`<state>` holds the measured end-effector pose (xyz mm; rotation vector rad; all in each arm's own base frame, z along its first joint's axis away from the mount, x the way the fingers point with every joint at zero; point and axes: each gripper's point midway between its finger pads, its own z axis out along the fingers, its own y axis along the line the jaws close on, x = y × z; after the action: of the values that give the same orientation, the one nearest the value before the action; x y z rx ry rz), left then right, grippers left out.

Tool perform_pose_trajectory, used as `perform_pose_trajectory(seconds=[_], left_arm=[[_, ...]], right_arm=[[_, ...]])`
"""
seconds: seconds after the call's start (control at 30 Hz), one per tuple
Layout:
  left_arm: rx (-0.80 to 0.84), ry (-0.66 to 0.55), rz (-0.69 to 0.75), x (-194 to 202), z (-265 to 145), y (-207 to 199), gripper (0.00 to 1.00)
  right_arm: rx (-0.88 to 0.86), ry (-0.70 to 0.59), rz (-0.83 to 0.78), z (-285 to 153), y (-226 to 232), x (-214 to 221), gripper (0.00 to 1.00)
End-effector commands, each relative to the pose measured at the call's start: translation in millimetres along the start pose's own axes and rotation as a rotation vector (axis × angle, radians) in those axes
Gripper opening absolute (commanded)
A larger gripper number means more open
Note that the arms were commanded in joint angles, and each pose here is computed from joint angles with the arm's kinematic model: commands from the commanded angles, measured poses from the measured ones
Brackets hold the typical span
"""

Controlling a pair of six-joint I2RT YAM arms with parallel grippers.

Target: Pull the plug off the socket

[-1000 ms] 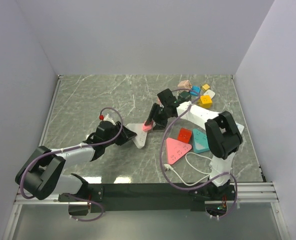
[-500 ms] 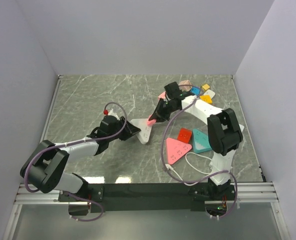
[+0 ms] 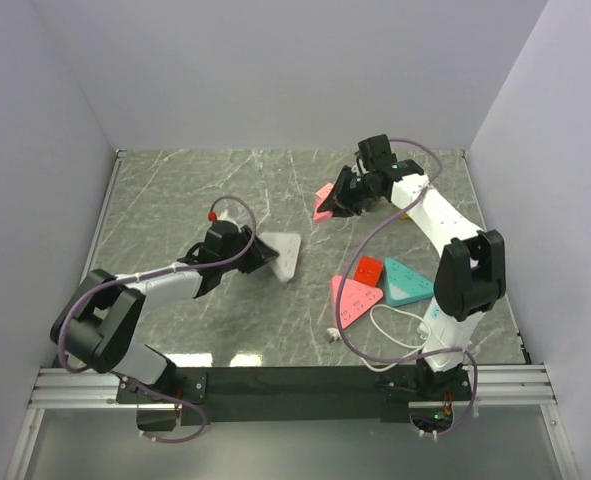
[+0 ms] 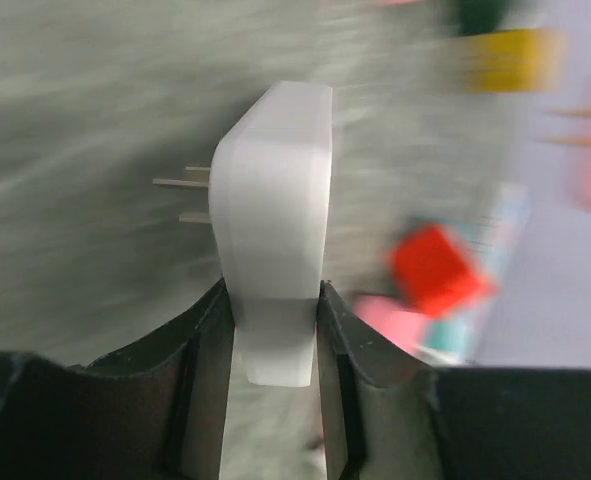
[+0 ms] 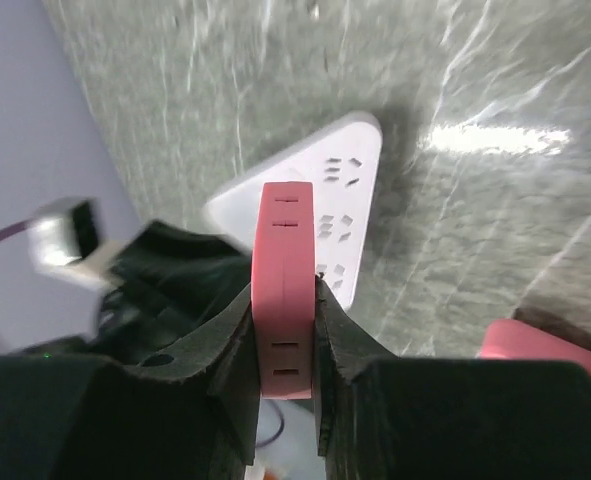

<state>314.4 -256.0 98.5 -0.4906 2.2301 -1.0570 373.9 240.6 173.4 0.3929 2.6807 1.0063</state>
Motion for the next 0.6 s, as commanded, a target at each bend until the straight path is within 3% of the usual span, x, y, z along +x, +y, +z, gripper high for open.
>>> perform_pose_trajectory(seconds=[0.0, 0.13, 0.4, 0.57], left_arm=[[-0.228, 0.047, 0.019, 13.8, -3.0, 59.9, 0.0], [-0.171, 0.028, 0.009, 6.6, -2.1, 41.3, 0.0], [-0.125, 0.007, 0.015, 2.2, -9.0, 29.5, 0.0], [-0.086, 0.013, 0.039, 2.4, -12.9, 21.0, 0.01]], right_arm=[[-0.041, -0.198, -0.12, -43.7, 46.8, -10.0, 0.0], [-0.019, -0.202, -0.146, -30.7, 51.0, 9.5, 0.0], [0.099, -0.384, -0.073, -43.3, -4.5, -75.3, 0.0], [0.165, -0.359, -0.035, -13.6, -31.3, -104.5, 0.0]])
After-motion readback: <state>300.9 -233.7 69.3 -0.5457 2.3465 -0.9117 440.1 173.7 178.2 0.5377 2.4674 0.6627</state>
